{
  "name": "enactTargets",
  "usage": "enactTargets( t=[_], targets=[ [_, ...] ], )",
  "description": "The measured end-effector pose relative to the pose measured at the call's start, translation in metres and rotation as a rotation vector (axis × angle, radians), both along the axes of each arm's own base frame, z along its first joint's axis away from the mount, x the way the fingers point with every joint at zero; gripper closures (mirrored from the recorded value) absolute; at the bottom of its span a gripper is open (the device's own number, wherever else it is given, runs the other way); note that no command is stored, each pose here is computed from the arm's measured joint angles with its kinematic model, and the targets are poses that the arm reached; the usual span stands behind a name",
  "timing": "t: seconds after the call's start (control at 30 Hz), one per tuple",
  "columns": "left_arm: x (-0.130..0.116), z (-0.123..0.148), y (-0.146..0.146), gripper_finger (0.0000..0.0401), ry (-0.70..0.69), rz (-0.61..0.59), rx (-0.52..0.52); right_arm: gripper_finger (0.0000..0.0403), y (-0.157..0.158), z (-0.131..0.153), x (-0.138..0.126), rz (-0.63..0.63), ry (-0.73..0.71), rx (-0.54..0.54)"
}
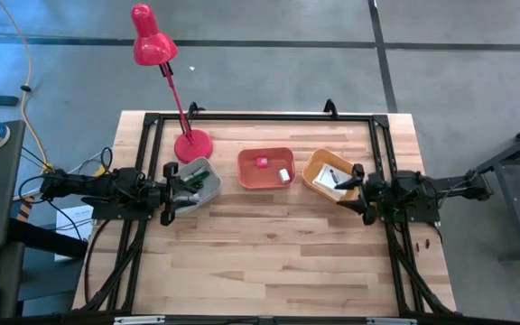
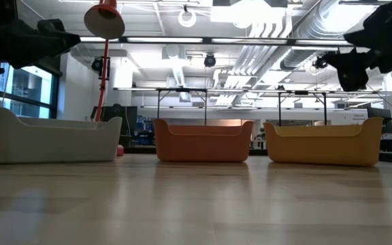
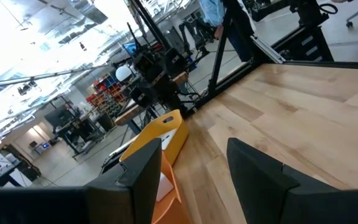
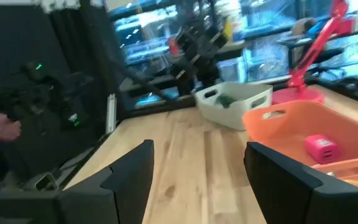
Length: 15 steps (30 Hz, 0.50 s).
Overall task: Pick and place items into bin
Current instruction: Return to Home Position
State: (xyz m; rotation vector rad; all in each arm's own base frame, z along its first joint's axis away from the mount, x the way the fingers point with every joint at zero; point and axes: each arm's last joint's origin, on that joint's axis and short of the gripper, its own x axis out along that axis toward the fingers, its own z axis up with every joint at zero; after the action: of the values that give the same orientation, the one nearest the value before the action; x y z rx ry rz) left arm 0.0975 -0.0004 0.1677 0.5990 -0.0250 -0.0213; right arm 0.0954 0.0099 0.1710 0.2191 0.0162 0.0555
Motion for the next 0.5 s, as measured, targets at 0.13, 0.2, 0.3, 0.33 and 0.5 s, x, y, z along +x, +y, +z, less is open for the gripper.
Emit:
enactTargets(
  t=[0.13, 0.2, 0.3, 0.33, 0.5],
  targets=[
    [0.0, 0.0, 0.0, 0.0229, 0.0, 0.0, 0.001, 0.0163, 0.0009, -0.0035, 0.0022, 0.019, -0.026, -0.005],
    [0.0, 0.0, 0.0, 0.0229, 0.0, 0.0, 0.001, 0.0163, 0.0005, -0.0035, 0.0023, 0.009, -0.026, -0.01],
    [0.0, 0.0, 0.0, 0.0229, 0.0, 0.0, 0.002, 0.0164, 0.0, -0.0036, 0.0024, 0.005, -0.026, -0.013],
    [0.0, 0.0, 0.0, 0.0229, 0.0, 0.0, 0.002, 0.0165, 0.0001, -0.0036, 0.0024, 0.006, -0.026, -0.013],
    [0.0, 0.0, 0.0, 0.0229, 0.0, 0.0, 0.002, 0.0165, 0.0, -0.0036, 0.0024, 0.006, -0.026, -0.011]
  ],
)
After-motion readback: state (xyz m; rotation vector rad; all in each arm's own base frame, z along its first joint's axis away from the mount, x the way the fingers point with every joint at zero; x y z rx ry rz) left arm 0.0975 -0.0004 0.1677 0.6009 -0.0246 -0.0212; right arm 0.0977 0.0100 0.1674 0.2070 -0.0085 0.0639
